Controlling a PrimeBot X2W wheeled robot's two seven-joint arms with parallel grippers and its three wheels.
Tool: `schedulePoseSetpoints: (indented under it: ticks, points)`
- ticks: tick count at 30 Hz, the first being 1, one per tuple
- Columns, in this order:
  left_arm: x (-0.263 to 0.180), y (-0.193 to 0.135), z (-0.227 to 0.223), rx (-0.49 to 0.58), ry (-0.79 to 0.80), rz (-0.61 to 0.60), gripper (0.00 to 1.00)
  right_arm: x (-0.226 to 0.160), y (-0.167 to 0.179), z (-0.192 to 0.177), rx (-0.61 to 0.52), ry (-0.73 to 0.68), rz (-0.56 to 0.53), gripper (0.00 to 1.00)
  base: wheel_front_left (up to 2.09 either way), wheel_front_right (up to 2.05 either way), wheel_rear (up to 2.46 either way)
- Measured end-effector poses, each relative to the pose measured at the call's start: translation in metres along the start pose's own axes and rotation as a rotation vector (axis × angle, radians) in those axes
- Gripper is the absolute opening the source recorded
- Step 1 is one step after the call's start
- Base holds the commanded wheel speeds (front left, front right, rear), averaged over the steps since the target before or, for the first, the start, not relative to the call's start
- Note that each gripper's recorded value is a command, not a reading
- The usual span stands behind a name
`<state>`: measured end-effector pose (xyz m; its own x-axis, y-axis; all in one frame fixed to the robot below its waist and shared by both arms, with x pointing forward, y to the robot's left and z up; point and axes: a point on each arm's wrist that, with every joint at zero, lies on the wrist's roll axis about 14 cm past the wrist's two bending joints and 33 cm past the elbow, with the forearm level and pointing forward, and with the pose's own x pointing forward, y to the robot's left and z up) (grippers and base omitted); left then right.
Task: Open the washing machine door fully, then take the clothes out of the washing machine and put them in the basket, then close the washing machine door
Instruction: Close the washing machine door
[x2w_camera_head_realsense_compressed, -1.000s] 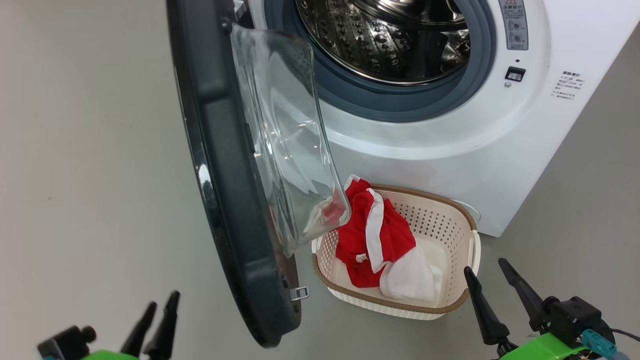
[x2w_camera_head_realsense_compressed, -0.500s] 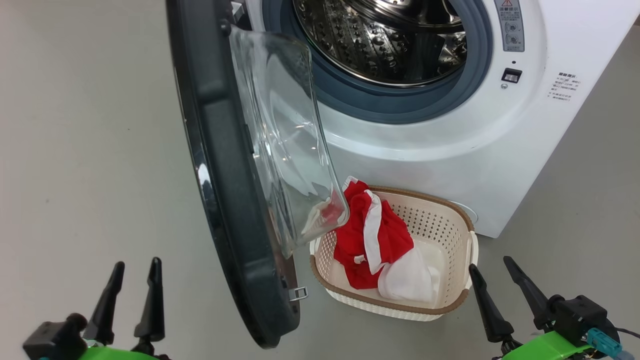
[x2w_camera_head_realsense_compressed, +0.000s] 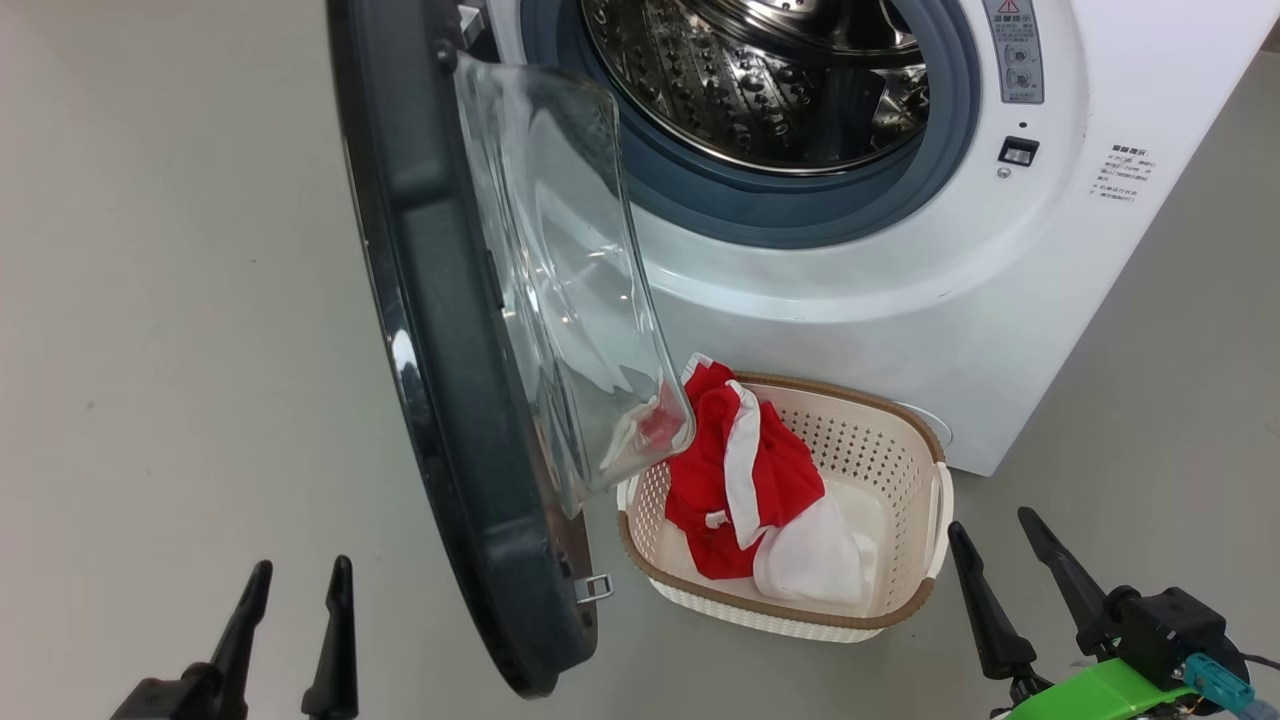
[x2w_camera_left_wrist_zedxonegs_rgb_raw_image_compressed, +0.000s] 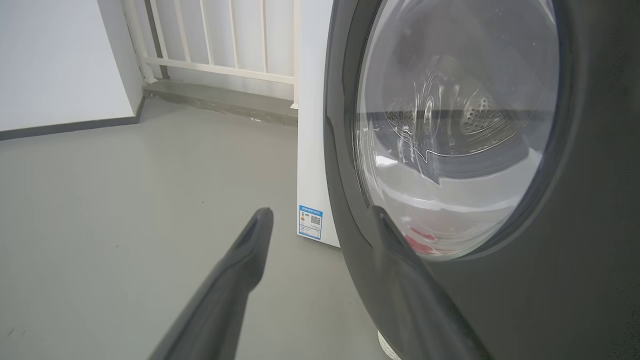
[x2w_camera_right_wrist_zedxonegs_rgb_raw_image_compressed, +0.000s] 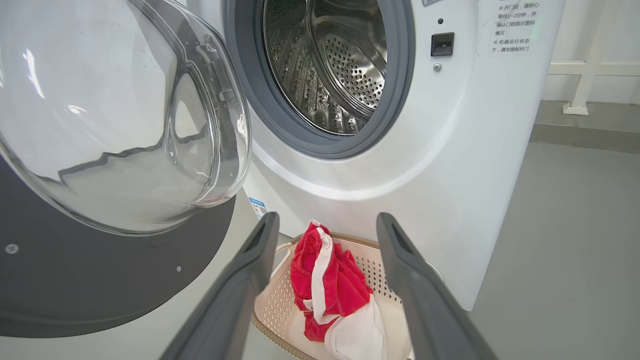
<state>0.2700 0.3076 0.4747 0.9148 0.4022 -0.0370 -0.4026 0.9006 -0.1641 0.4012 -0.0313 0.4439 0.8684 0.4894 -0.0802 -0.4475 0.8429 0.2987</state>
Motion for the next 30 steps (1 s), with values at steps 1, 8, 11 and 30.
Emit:
schedulePoseSetpoints:
  ticks: [1,8,11,30]
  points:
    - [0.0,0.0,0.0,0.0,0.0,0.001,1.0,0.0,0.0,0.0,0.0,0.0,0.0,1.0,0.0,0.0,0.0]
    - [0.0,0.002,0.0,-0.003,0.0,0.009,1.0,-0.001,-0.001,0.001,-0.001,-0.003,-0.003,1.0,0.0,0.0,0.0]
    - [0.0,0.003,0.0,-0.003,-0.001,0.01,1.0,-0.001,-0.001,0.001,-0.001,-0.003,-0.004,1.0,0.0,0.0,0.0]
    - [0.002,-0.008,0.014,-0.181,-0.059,-0.002,0.0,-0.001,0.002,0.003,-0.002,-0.009,0.001,1.0,0.0,0.0,0.0]
